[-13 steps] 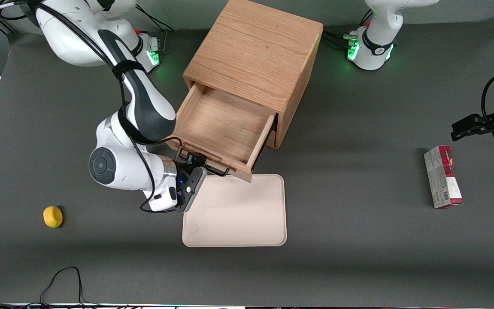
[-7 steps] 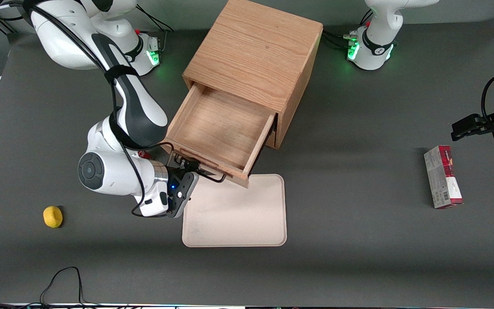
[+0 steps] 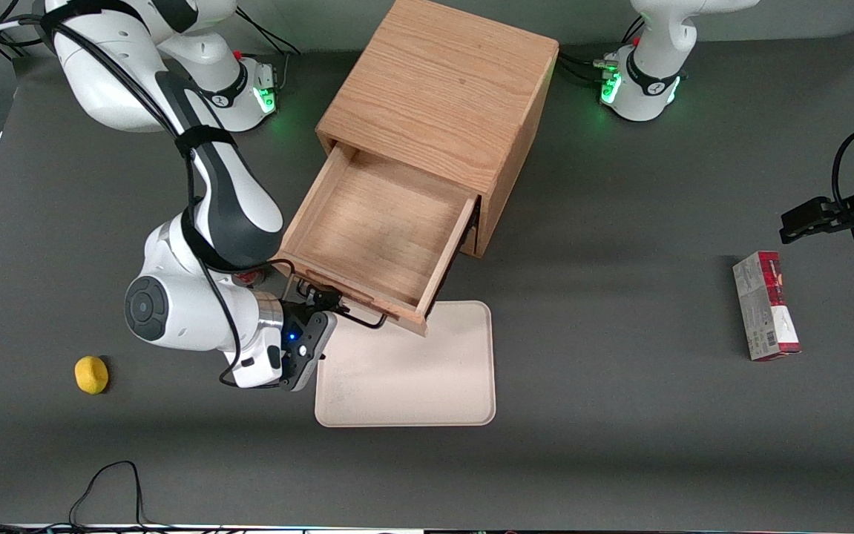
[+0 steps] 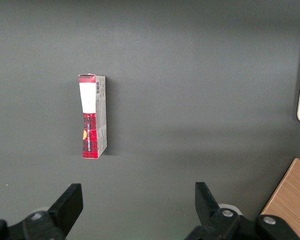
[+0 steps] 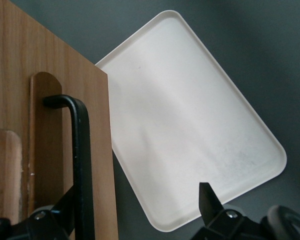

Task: Open upper drawer
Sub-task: 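Pull the handle with the right gripper, sliding the upper drawer out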

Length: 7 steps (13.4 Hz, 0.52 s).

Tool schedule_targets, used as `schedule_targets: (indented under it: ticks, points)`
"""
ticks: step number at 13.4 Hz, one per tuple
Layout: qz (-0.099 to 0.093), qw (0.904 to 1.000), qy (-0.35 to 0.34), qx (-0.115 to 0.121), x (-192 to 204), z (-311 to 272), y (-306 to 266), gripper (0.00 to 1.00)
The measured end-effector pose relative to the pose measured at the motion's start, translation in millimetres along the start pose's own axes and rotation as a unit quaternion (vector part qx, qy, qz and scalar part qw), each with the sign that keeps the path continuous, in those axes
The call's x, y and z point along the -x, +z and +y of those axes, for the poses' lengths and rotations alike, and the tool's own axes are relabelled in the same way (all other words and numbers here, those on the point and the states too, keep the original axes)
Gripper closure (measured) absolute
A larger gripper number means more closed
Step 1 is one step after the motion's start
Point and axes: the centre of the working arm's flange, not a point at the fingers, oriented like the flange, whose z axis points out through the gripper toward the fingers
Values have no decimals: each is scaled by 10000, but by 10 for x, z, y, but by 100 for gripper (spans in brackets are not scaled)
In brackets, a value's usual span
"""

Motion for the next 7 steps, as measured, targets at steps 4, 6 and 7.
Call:
schedule_targets:
  ticks: [4, 6, 7]
  points:
    - [67, 10000, 42, 34, 35, 157, -63, 0]
    - [67, 10000, 37, 31, 34, 167, -51, 0]
    - [70, 10000, 30, 30, 30, 164, -52, 0]
